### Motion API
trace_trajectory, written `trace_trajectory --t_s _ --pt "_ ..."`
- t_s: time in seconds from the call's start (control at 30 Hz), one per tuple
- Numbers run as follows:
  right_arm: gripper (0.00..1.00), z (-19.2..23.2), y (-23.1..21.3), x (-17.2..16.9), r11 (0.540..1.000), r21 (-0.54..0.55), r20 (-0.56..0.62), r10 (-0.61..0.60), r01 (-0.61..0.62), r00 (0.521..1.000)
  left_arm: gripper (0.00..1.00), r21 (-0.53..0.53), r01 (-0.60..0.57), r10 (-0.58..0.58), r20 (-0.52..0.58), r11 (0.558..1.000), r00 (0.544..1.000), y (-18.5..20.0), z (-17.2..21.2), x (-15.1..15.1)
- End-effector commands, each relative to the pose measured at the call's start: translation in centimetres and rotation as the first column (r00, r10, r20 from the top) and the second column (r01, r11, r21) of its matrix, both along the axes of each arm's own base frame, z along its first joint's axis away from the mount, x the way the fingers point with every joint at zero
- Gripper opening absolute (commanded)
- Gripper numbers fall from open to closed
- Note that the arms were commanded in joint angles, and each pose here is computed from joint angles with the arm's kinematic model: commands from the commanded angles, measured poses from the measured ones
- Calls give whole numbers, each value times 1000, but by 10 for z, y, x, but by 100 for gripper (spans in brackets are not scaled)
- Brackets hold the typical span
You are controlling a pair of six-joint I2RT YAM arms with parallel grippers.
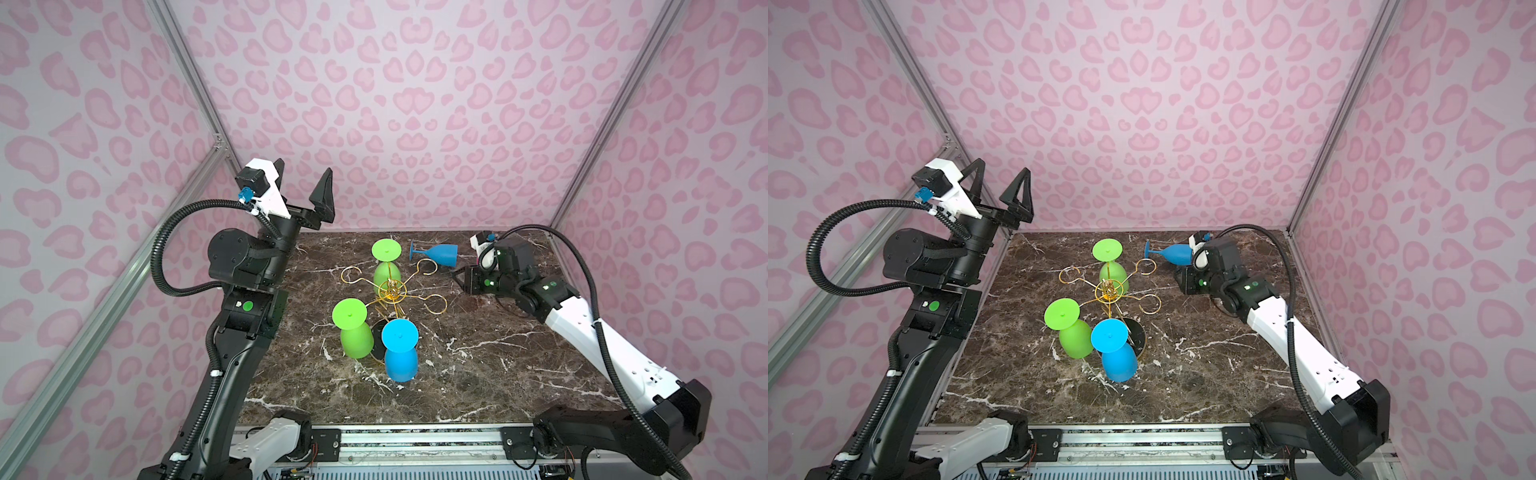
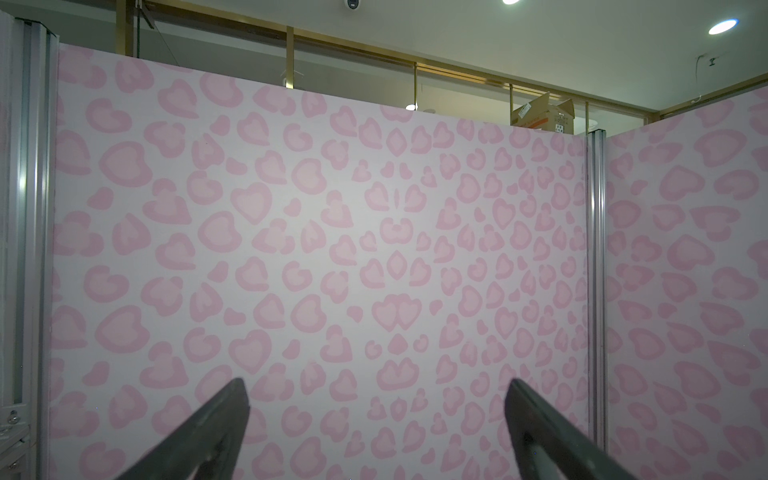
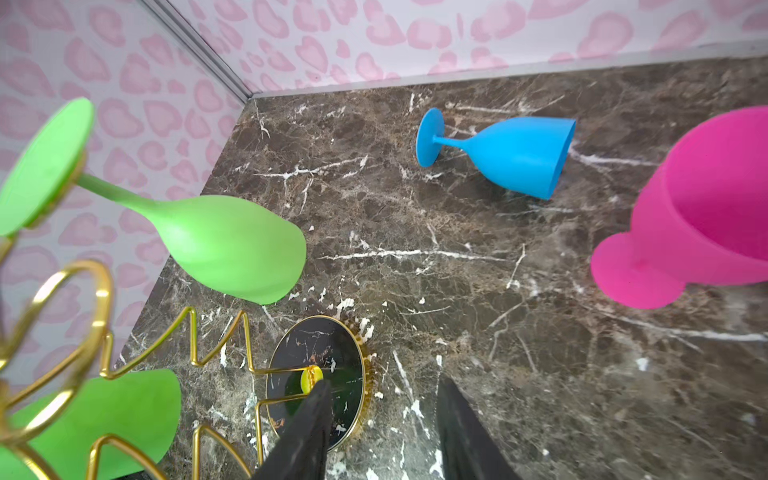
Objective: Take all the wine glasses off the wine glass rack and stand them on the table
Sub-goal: 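Raise the right gripper and move it over the cyan glass lying on the table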
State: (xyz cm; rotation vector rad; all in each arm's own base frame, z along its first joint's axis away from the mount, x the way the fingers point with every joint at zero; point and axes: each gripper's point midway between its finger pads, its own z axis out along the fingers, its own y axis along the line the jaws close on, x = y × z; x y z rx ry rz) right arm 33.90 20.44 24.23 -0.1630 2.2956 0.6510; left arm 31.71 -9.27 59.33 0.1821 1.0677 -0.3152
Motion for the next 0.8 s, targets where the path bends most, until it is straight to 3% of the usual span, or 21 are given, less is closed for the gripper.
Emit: trace_trajectory --t_s 0.0,0.3,0.5,0.77 --pt "43 -1 11 22 992 103 47 -76 71 996 97 -13 -10 10 37 1000 999 4 9 -8" --pt "43 -61 23 65 954 233 -42 -183 188 982 97 -11 -17 18 53 1000 998 6 13 -16" --pt "48 -100 10 93 913 235 -81 -322 332 943 97 -1 -32 32 65 1000 997 8 16 -19" --pt "78 -102 1 126 898 137 -46 -415 418 909 97 7 -47 47 76 999 996 10 18 -23"
